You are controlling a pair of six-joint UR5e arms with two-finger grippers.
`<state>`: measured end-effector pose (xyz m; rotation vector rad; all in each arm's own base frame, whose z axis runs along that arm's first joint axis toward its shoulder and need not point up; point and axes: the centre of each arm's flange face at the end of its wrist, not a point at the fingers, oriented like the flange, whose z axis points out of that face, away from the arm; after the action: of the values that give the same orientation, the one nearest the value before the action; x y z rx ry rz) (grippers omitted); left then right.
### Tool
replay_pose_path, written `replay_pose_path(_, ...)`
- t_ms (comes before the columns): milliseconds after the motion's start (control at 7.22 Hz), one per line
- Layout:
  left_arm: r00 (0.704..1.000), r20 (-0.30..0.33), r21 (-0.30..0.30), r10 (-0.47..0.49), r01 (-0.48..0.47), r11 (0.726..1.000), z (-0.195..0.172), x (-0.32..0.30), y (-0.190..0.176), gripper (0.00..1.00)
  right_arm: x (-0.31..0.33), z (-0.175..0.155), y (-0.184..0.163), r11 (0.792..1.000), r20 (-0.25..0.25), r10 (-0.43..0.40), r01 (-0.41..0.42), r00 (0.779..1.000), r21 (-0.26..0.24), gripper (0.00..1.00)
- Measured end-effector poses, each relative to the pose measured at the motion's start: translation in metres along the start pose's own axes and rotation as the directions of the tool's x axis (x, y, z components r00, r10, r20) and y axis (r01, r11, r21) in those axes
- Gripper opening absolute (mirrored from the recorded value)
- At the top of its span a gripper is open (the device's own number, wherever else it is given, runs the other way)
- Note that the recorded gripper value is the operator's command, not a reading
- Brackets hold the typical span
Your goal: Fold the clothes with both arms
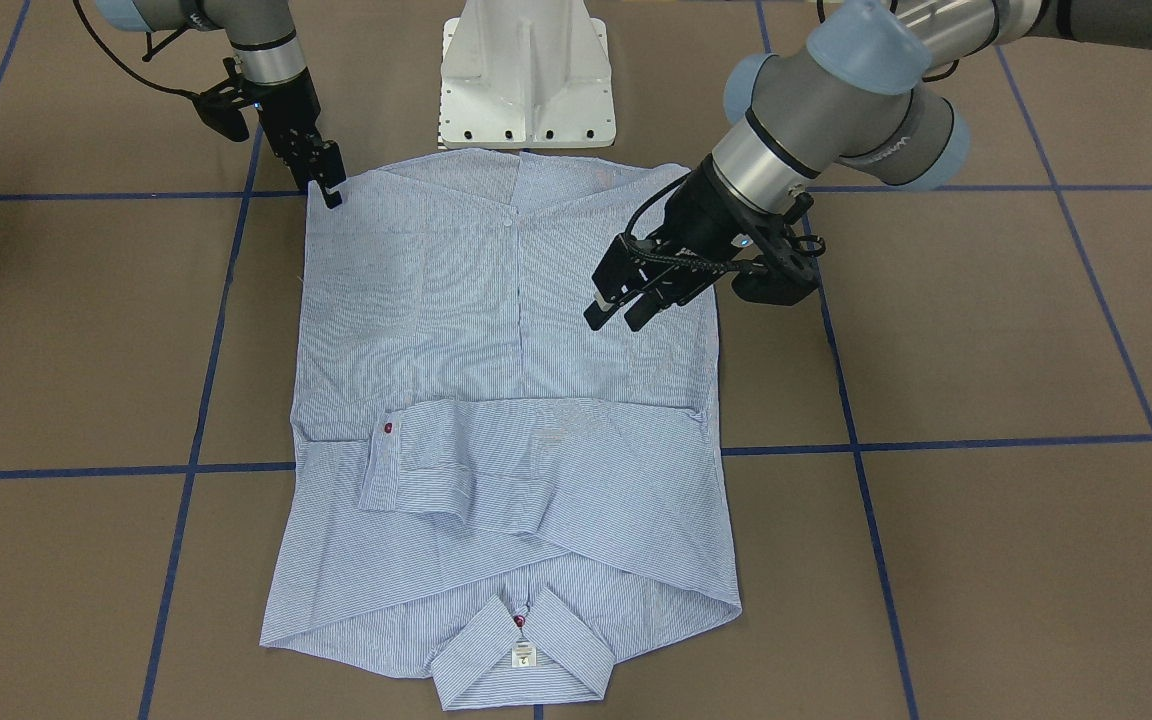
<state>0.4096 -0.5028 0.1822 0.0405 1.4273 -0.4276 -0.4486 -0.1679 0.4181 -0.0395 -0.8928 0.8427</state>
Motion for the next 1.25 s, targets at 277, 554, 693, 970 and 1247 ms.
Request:
replay_pose_path(277,1.0,0.0,0.0,-0.003,0.003,1.0,0.0,0.0,0.0,0.62,0.0,0.0,0.0,1.0,0.0,0.0,0.0,1.0,0.0,0.0)
replay_pose_path(554,1.0,0.001,0.002,-0.003,0.003,1.0,-0.0009,-0.0008,-0.0011,0.62,0.0,0.0,0.0,1.0,0.0,0.0,0.0,1.0,0.0,0.69)
replay_pose_path(693,1.0,0.001,0.003,-0.005,0.005,1.0,-0.0017,-0.0005,-0.0011,0.62,0.0,0.0,0.0,1.0,0.0,0.0,0.0,1.0,0.0,1.0)
replay_pose_path(970,1.0,0.0,0.003,-0.006,0.006,1.0,-0.0032,0.0001,-0.0011,0.62,-0.0001,0.0001,0.0,1.0,0.0,0.0,0.0,1.0,0.0,1.0)
replay_pose_path(1247,1.0,-0.001,0.004,-0.005,0.005,1.0,-0.0039,-0.0004,-0.0012,0.62,0.0,0.0,0.0,1.0,0.0,0.0,0.0,1.0,0.0,1.0)
